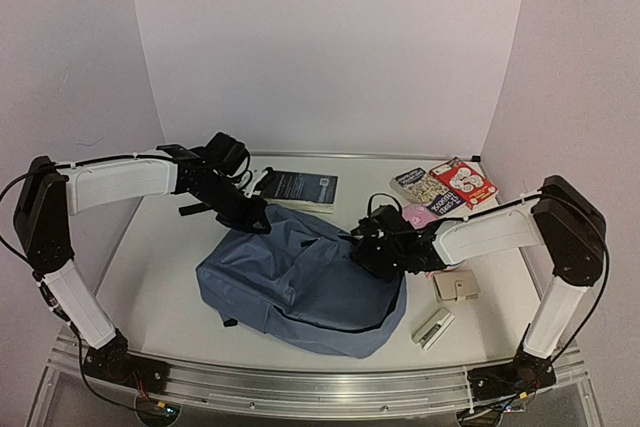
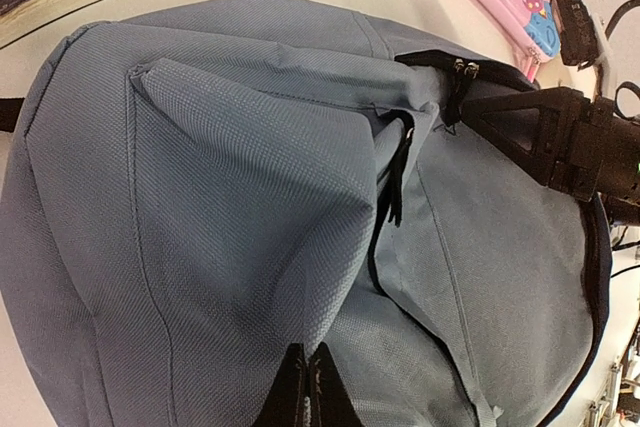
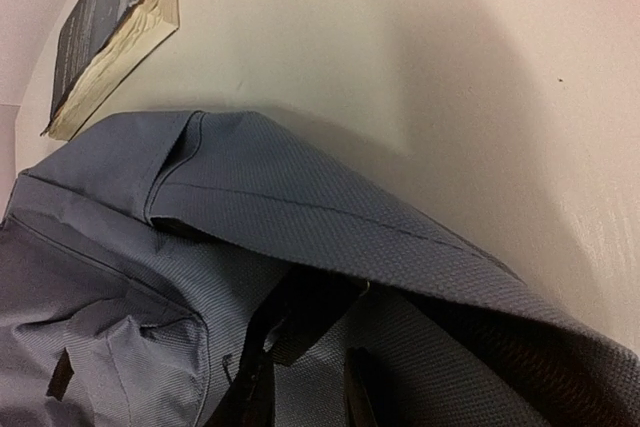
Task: Pack the student bag
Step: Unzip the student bag at the center of the board.
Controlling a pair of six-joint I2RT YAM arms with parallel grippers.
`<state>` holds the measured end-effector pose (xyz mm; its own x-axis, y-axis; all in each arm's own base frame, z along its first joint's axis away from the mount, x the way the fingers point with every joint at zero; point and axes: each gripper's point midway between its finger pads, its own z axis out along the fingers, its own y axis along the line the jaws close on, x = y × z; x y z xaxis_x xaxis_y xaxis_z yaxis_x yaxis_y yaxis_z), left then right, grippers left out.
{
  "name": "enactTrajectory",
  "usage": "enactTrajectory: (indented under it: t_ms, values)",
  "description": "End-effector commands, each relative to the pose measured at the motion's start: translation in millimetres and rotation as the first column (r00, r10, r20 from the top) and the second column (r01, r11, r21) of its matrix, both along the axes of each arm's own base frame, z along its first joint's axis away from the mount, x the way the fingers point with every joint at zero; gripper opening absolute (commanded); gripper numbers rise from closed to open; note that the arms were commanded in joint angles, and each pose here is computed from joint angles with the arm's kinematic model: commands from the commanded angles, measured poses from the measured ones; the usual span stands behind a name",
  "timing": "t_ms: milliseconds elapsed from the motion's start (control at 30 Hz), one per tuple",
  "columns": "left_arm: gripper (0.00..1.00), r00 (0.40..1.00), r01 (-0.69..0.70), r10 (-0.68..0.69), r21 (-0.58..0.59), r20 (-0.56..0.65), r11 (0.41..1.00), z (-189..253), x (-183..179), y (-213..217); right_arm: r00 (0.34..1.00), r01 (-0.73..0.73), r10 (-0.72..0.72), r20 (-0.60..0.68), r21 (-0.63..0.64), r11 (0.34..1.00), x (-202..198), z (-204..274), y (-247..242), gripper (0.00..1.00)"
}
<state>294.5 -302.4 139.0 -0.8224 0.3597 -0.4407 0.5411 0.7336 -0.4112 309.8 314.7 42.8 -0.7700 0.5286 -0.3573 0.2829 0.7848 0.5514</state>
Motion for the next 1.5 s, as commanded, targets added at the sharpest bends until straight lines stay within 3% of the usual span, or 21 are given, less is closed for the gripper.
enactTrajectory:
  t_ms: [0, 200, 533, 1033, 1200, 1333, 1467]
  values:
    - [0.00, 0.998, -0.003, 0.005, -0.025, 0.063, 1.000, 18.0, 2.7, -0.1, 0.998, 0.068, -0.068, 0.015, 0.015, 0.998, 7.0, -6.9, -4.6, 0.25]
    - [0.00, 0.998, -0.005, 0.007, -0.025, 0.067, 1.000, 18.6, 3.5, 0.0, 0.996, 0.084, -0.084, 0.024, -0.007, 0.996, 12.9, -12.8, -4.3, 0.23]
    - [0.00, 0.997, -0.020, 0.020, -0.006, 0.074, 1.000, 16.1, 5.7, 3.4, 0.993, 0.102, -0.102, 0.053, -0.008, 0.995, 15.2, -8.7, -10.2, 0.00]
    - [0.00, 0.986, -0.139, 0.132, 0.067, 0.100, 0.988, 8.1, 23.2, 22.6, 0.977, 0.164, -0.171, 0.127, 0.061, 0.985, 1.7, 32.3, -42.4, 0.00]
    - [0.00, 0.989, -0.120, 0.115, 0.045, 0.095, 0.992, 10.3, 20.9, 19.3, 0.987, 0.041, -0.056, 0.152, 0.099, 0.994, 3.2, 47.0, -17.6, 0.00]
    - [0.00, 0.990, -0.109, 0.106, 0.035, 0.089, 0.993, 10.9, 19.4, 17.0, 0.989, -0.017, -0.007, 0.151, 0.155, 0.988, 7.5, 59.8, 5.5, 0.17]
    - [0.00, 0.991, -0.107, 0.104, 0.031, 0.085, 0.994, 10.8, 18.7, 16.5, 0.990, 0.070, -0.089, 0.109, 0.162, 0.984, 11.7, 42.3, -0.5, 0.36]
